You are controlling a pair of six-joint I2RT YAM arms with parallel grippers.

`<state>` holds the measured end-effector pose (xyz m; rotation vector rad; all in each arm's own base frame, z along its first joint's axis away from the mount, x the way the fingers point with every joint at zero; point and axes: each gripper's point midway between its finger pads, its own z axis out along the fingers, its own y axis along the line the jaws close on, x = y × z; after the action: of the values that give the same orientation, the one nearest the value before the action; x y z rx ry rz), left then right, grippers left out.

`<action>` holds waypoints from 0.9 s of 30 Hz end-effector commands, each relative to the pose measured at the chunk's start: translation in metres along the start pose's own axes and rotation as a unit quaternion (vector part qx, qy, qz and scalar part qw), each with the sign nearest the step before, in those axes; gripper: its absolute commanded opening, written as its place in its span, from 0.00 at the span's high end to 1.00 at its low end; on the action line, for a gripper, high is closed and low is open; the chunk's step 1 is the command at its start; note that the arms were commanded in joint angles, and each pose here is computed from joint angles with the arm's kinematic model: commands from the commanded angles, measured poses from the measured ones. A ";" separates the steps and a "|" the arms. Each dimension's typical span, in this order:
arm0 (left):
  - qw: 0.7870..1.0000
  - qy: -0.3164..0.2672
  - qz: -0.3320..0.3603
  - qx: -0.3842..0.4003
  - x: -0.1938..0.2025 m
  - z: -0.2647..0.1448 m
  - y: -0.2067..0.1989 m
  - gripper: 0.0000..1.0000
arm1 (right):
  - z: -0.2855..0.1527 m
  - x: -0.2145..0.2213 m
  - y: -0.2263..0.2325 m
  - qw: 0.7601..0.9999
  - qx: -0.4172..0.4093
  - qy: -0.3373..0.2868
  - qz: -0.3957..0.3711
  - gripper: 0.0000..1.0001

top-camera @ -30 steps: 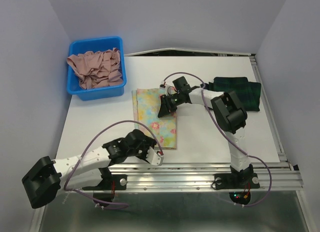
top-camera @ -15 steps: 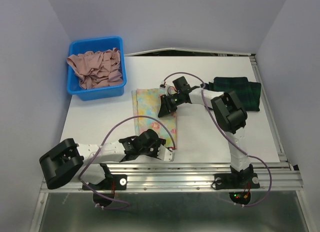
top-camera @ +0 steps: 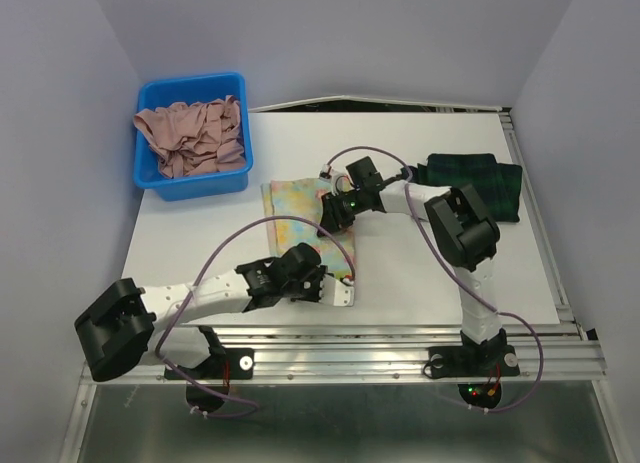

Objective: Fold and stack the skirts
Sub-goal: Fold the skirt

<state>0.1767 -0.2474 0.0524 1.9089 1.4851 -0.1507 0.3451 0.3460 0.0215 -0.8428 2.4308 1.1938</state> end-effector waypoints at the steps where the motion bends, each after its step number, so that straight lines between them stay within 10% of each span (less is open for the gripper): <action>1: 0.995 -0.040 -0.050 0.071 -0.026 -0.012 -0.004 1.00 | 0.009 0.114 -0.044 0.983 0.116 0.139 0.017 0.69; 16: 0.964 -0.111 -0.121 0.209 -0.058 -0.052 -0.003 1.00 | -0.014 0.128 0.031 0.980 0.045 0.171 -0.089 0.69; 27: 0.959 -0.097 -0.085 0.253 -0.041 -0.065 -0.035 1.00 | -0.061 -0.046 -0.004 0.991 0.081 0.010 -0.103 0.51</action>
<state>0.1311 -0.2475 0.1007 2.0227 1.6241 -0.7845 0.3303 0.3266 0.0510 -1.0878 2.4154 0.9663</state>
